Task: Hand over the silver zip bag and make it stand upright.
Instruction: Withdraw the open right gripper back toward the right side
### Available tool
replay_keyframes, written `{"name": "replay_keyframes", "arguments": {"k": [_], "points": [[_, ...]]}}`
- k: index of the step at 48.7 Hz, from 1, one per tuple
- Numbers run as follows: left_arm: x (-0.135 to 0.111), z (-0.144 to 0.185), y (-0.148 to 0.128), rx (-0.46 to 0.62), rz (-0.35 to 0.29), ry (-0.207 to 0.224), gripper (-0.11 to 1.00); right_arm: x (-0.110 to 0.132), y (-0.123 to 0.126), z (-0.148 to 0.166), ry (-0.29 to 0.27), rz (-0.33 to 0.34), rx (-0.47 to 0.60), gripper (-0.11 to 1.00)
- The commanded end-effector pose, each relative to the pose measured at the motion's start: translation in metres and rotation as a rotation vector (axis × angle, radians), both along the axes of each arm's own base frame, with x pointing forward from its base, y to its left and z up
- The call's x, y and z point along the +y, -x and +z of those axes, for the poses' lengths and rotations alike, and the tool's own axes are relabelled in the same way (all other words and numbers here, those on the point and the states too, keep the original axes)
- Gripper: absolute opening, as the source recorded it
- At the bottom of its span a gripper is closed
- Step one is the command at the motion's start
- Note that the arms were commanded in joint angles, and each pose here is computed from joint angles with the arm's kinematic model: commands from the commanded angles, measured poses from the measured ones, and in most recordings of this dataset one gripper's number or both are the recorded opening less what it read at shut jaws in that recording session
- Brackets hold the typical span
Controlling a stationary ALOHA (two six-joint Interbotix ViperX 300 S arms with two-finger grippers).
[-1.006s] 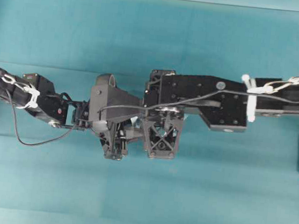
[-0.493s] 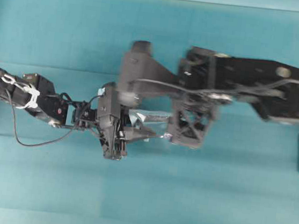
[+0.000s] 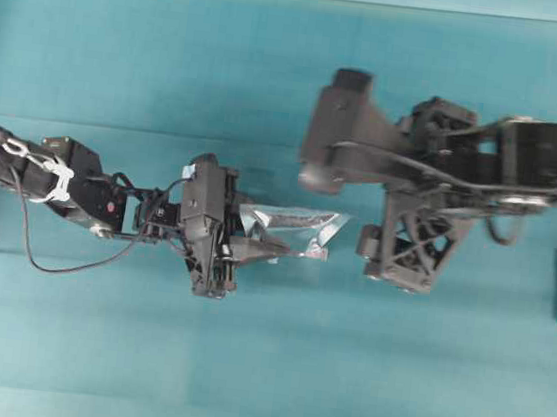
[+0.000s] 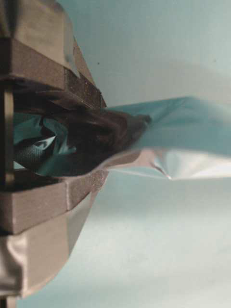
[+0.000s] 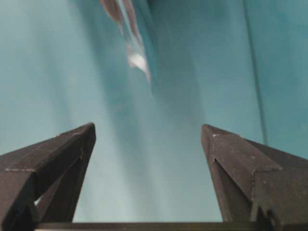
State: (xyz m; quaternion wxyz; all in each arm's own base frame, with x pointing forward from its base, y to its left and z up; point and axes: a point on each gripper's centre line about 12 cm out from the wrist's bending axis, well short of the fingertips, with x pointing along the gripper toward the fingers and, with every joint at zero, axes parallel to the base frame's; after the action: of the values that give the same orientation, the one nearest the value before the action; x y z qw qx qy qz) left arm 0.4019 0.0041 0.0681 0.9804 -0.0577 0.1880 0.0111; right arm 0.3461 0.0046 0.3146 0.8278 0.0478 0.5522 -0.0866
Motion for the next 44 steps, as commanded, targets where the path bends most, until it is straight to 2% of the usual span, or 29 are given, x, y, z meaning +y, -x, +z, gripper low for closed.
{"name": "replay_keyframes", "arguments": {"k": [1,10,23,38,44], "points": [[-0.004,0.003,0.000,-0.008,-0.012,-0.001,0.29,0.002,0.006,0.012,-0.007,0.005,-0.099,0.89],[-0.005,0.004,0.000,-0.011,-0.014,-0.003,0.29,0.003,0.017,0.006,-0.018,0.019,-0.209,0.89],[-0.005,0.005,0.000,-0.010,-0.035,-0.053,0.29,-0.002,0.048,0.001,-0.022,0.020,-0.318,0.89],[-0.005,0.004,0.000,0.004,-0.037,-0.056,0.29,-0.006,0.075,-0.021,-0.037,0.027,-0.486,0.89],[-0.005,0.003,0.000,0.013,-0.037,-0.056,0.29,-0.008,0.081,-0.024,-0.052,0.003,-0.535,0.89]]}}
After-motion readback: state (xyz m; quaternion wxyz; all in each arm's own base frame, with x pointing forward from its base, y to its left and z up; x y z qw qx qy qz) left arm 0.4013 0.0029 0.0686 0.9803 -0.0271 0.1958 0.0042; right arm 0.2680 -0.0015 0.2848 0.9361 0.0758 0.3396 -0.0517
